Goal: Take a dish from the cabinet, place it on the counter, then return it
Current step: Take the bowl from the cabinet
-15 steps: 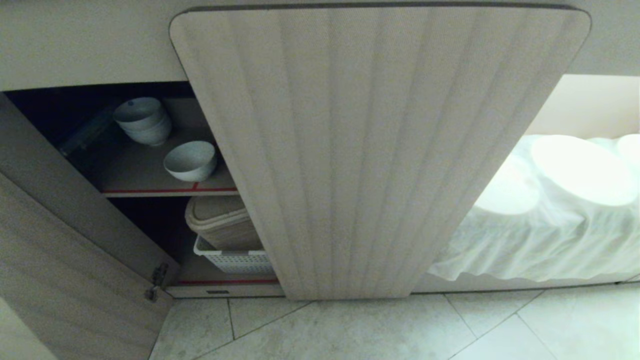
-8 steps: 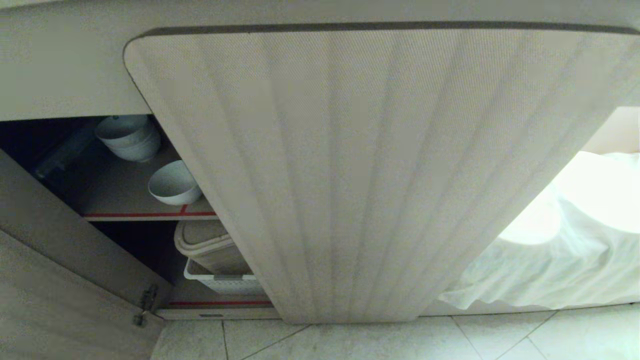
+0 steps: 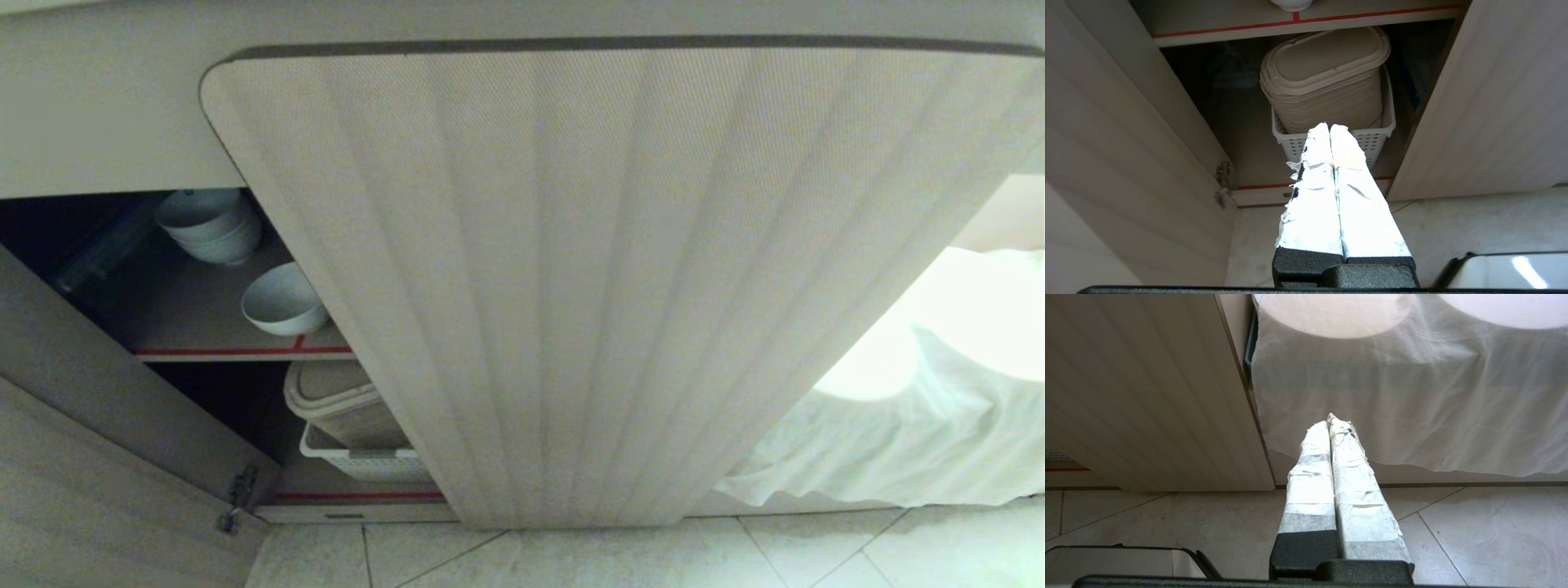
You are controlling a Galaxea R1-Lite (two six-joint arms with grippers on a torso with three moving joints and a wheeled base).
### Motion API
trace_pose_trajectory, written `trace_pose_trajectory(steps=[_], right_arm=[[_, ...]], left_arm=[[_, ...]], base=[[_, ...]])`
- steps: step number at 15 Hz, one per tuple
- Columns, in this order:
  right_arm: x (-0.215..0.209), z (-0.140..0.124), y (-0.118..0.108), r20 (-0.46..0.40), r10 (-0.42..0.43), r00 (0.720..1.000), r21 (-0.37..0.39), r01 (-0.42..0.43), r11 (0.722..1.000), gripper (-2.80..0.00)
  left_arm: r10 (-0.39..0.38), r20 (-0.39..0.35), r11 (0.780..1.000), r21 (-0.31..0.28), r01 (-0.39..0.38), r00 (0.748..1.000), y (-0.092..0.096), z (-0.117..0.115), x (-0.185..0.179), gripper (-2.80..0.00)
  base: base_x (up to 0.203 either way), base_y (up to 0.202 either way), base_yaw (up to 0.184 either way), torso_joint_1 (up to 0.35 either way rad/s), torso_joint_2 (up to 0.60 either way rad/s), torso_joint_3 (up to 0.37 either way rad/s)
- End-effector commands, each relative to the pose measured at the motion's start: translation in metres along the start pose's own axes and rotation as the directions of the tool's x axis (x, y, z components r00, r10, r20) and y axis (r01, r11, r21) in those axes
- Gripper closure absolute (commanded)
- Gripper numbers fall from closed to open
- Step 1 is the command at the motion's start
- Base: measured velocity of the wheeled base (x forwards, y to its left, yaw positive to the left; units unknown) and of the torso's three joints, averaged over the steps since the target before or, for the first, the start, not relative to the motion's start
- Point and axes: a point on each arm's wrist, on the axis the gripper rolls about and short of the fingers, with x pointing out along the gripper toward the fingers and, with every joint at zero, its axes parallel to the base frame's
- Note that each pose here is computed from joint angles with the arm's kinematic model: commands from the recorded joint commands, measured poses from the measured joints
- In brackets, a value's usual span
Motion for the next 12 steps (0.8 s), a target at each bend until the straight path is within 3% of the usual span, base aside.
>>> trace_pose_trajectory(steps=[1,3,10,12], right_arm=[[0.0,0.0,0.0,0.001,0.0,1.0,0.0,0.0,1.0,0.0],[0.0,0.0,0.0,0.001,0.0,1.0,0.0,0.0,1.0,0.0],[0.0,0.0,0.0,0.001,0.001,1.0,0.0,-0.001,1.0,0.0],[0.0,0.0,0.0,0.001,0.001,1.0,0.0,-0.001,1.0,0.0]], left_arm=[[-0.007,0.004,0.999,0.047,0.007,1.0,0.0,0.001,0.0,0.0],[-0.021,0.006,0.996,0.083,0.02,1.0,0.0,0.001,0.0,0.0],[-0.022,0.039,0.997,0.073,0.019,0.999,0.0,0.011,-0.003,0.0],[-0.024,0.015,0.997,0.071,0.023,1.0,0.0,0.012,-0.005,0.0]], base=[[0.0,0.0,0.0,0.0,0.0,0.0],[0.0,0.0,0.0,0.0,0.0,0.0],[0.0,0.0,0.0,0.0,0.0,0.0],[0.0,0.0,0.0,0.0,0.0,0.0]])
